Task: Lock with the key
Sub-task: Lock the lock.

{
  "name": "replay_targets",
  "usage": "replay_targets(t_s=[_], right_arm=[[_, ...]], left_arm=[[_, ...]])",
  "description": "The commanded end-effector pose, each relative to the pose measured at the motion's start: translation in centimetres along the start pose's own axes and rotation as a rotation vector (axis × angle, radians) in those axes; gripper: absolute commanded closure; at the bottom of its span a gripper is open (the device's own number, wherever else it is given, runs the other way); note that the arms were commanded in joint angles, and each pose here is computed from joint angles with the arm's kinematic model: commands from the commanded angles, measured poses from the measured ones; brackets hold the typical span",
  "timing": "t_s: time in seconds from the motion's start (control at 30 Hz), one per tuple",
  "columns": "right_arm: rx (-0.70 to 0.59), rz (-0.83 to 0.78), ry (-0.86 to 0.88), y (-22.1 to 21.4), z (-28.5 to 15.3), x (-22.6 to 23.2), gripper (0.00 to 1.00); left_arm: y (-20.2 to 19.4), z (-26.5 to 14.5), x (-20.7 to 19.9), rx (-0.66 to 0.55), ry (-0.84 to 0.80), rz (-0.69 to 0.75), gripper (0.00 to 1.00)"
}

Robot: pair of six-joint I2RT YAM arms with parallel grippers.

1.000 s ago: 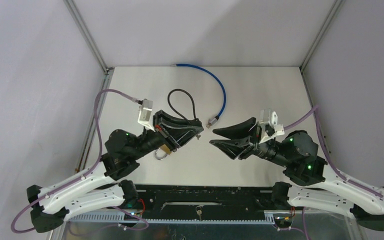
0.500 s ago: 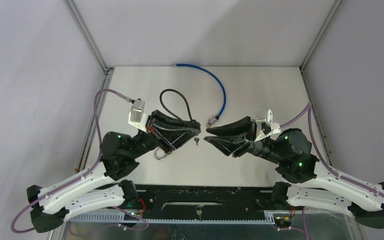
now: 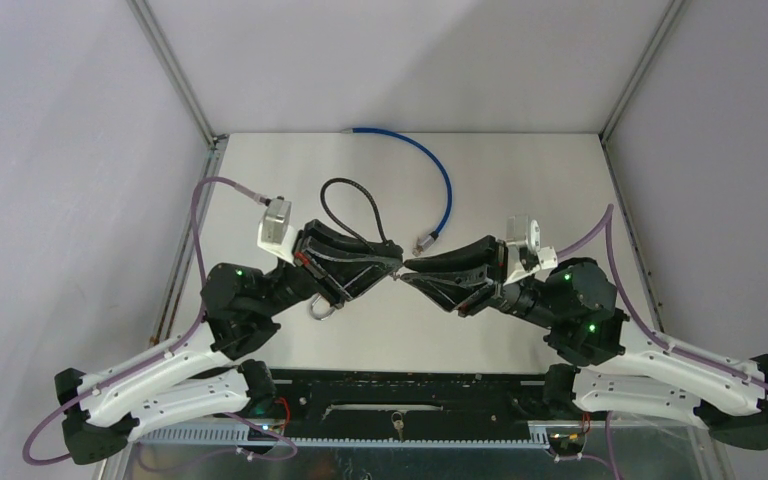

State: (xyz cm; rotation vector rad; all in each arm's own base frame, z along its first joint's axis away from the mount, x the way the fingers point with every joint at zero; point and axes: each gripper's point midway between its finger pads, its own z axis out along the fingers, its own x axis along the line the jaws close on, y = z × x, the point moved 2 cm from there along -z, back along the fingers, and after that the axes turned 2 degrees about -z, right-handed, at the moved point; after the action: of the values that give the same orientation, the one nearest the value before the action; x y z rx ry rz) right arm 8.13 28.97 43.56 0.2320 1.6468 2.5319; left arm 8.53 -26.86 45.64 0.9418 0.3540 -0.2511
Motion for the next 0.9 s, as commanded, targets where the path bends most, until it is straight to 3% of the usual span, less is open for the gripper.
replay_targets(t_s=[0.0,0.87], right_arm=[[-0.068,0.007,0.016,1.5,0.4,0.5,0.75],[-0.031,0.005,-0.073,0.0,1.0,-0.8,0.85]], left_arm=[[2.1,0.3,-1.7,-0.068,-0.063,0.012,1.00],[1.5,0.7,-1.1,-0.048,-0.053,0.013,1.00]])
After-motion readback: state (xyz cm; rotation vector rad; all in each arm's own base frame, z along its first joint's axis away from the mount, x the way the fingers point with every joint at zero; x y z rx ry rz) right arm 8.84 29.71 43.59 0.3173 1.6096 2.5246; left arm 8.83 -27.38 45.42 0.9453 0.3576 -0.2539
